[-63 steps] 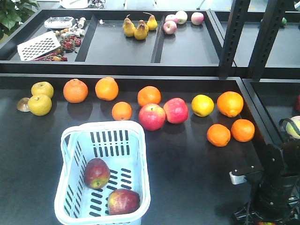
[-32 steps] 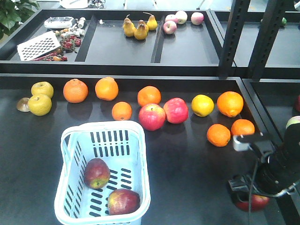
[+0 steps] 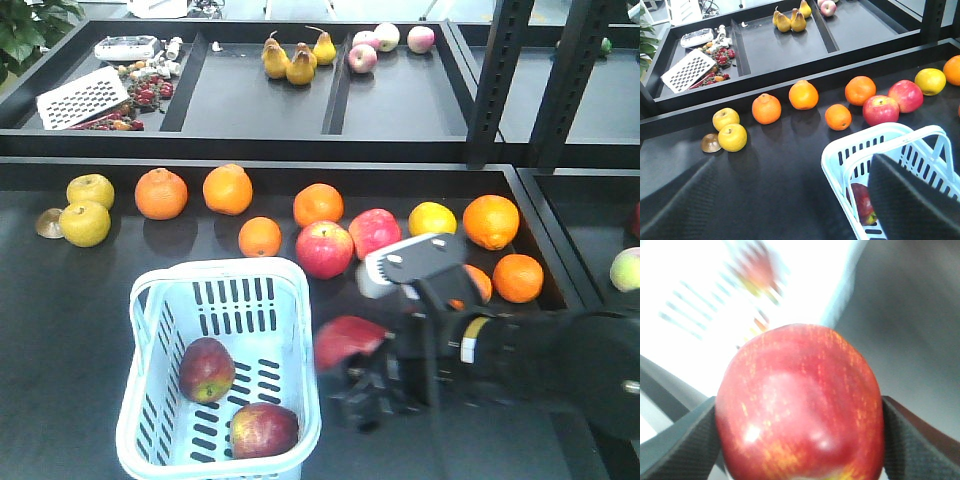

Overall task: Pick three apples into basket with both arms
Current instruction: 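Place the third apple into the basket and release it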

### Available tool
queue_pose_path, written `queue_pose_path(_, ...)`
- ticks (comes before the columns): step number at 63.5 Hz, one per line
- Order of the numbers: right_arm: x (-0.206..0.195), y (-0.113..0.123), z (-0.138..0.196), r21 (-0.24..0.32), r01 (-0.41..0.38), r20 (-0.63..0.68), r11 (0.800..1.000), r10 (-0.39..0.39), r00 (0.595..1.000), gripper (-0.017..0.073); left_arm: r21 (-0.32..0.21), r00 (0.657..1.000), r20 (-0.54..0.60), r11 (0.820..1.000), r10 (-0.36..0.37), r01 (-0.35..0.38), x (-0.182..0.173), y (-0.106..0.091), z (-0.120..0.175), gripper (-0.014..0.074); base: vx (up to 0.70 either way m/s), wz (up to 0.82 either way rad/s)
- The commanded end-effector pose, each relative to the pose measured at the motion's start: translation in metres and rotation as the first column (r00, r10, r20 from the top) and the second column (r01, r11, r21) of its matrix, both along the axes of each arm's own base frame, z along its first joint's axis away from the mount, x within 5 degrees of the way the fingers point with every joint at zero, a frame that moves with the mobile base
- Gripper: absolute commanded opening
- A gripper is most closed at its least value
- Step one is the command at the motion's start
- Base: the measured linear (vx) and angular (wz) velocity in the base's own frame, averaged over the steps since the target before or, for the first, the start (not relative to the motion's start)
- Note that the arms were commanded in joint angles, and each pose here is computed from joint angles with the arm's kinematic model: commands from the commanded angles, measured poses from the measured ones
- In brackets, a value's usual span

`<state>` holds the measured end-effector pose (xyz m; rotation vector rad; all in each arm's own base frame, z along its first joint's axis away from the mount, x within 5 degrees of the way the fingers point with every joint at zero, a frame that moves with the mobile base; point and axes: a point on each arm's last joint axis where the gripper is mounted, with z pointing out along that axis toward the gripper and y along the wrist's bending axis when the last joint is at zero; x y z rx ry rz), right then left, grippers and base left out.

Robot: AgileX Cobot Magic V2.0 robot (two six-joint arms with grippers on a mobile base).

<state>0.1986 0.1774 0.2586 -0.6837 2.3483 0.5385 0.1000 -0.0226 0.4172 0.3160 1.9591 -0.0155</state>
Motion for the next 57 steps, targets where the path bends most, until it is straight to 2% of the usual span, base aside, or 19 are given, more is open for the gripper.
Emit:
queue_pose_path(1,0.013,0.024,0.023,0.094,-0.013,0.105,0.996,0.004,0.995,0.0314,-0.024,0.997,0.080,1.000,-0.002,0.004,0.000,0.000,0.013,0.0576,0.00,0.00)
queue_pose_path(13,0.029,0.067,0.012,0.055,-0.093,0.087,0.994,0.088,0.992,0.0338,-0.024,0.997,0.080,1.000,-0.002,0.004,0.000,0.000,0.013,0.0576,0.00,0.00)
queue_pose_path(18,0.035,0.081,0.004,0.029,-0.124,0.079,0.992,0.121,0.990,0.0386,-0.024,0.997,0.080,1.000,-0.002,0.004,0.000,0.000,0.013,0.0576,0.00,0.00)
queue_pose_path(26,0.043,0.091,-0.010,0.000,-0.132,0.046,0.991,0.132,0.990,0.0517,-0.024,0.997,0.080,1.000,-0.002,0.004,0.000,0.000,0.013,0.0576,0.00,0.00)
queue_pose_path(33,0.044,0.092,-0.013,-0.003,-0.130,0.044,0.991,0.130,0.991,0.0636,-0.024,0.997,0.080,1.000,-0.002,0.004,0.000,0.000,0.013,0.0576,0.00,0.00)
queue_pose_path(40,0.043,0.091,-0.012,0.000,-0.130,0.047,0.991,0.130,0.990,0.0702,-0.024,0.997,0.080,1.000,-0.002,0.004,0.000,0.000,0.013,0.0576,0.00,0.00)
queue_pose_path(49,0.042,0.087,-0.006,0.000,-0.128,0.041,0.992,0.128,0.991,0.0706,-0.024,0.997,0.080,1.000,-0.002,0.004,0.000,0.000,0.013,0.0576,0.00,0.00)
queue_pose_path(57,0.045,0.067,0.010,0.000,-0.095,0.029,0.995,0.095,0.995,0.0689,-0.024,0.997,0.080,1.000,-0.002,0.004,0.000,0.000,0.013,0.0576,0.00,0.00)
